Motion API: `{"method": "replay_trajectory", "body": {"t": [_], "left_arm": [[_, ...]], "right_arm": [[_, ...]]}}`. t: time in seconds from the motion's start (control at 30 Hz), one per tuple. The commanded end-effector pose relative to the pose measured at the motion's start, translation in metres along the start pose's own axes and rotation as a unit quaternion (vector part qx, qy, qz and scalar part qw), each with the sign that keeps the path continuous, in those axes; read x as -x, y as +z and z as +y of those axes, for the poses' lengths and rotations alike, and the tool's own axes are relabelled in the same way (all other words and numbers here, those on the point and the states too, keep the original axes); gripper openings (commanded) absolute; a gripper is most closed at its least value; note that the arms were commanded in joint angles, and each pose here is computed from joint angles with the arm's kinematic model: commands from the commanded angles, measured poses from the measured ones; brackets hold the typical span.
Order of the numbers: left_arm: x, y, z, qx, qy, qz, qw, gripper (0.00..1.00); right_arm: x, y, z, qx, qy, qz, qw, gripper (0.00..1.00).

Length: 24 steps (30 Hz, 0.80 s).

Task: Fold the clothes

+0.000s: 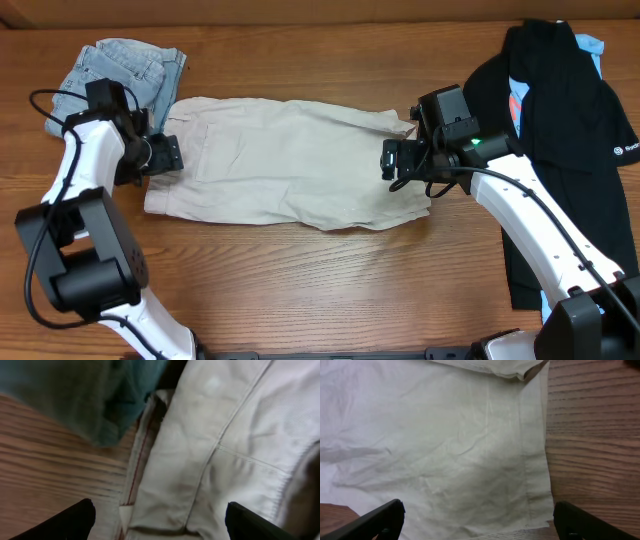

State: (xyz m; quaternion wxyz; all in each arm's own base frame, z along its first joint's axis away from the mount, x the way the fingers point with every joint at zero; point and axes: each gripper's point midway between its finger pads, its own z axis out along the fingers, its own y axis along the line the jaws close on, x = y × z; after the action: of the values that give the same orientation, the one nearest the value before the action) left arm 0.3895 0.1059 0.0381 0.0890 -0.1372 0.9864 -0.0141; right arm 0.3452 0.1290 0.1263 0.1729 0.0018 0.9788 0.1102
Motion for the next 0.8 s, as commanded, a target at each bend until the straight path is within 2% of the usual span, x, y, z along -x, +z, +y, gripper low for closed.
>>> {"method": "replay_trajectory", "body": {"t": [0.0,0.27,0.37,0.47,0.5,0.53,0.6,0.73,0.77], "left_arm": [[-0.004,0.016,-0.003,-0.012,0.01,0.016,1.0,0.86],[-0.013,0.046,0.004,-0.013,0.001,0.046,0.999,0.87],[-0.019,0.056,0.0,-0.027,-0.002,0.062,0.998,0.77],[-0.026,0.061,-0.006,-0.045,-0.005,0.076,0.996,0.49],[-0.027,0.061,-0.009,-0.052,-0.007,0.079,0.996,0.32],[-0.028,0.06,-0.014,-0.064,-0.009,0.081,0.995,0.21],[-0.03,0.058,-0.023,-0.088,-0.011,0.085,0.992,0.04],[-0.033,0.049,-0.038,-0.117,-0.011,0.099,0.988,0.04],[-0.032,0.044,-0.041,-0.123,-0.01,0.101,0.987,0.04]], "right_arm": [[-0.003,0.002,0.001,0.003,-0.005,0.002,1.0,0.99],[-0.003,0.002,0.001,0.003,-0.005,0.003,1.0,0.98],[-0.003,0.001,0.001,0.003,-0.005,0.003,1.0,0.98],[-0.002,0.002,0.002,0.004,-0.005,0.001,1.0,0.95],[-0.002,0.001,0.002,0.004,-0.005,0.0,1.0,0.94],[-0.001,0.001,0.002,0.005,-0.006,-0.002,1.0,0.93],[0.002,0.001,0.003,0.007,-0.006,-0.008,1.0,0.9],[0.012,0.001,0.006,0.014,0.01,-0.027,0.999,0.71],[0.014,0.001,0.007,0.016,0.016,-0.032,0.999,0.62]]}}
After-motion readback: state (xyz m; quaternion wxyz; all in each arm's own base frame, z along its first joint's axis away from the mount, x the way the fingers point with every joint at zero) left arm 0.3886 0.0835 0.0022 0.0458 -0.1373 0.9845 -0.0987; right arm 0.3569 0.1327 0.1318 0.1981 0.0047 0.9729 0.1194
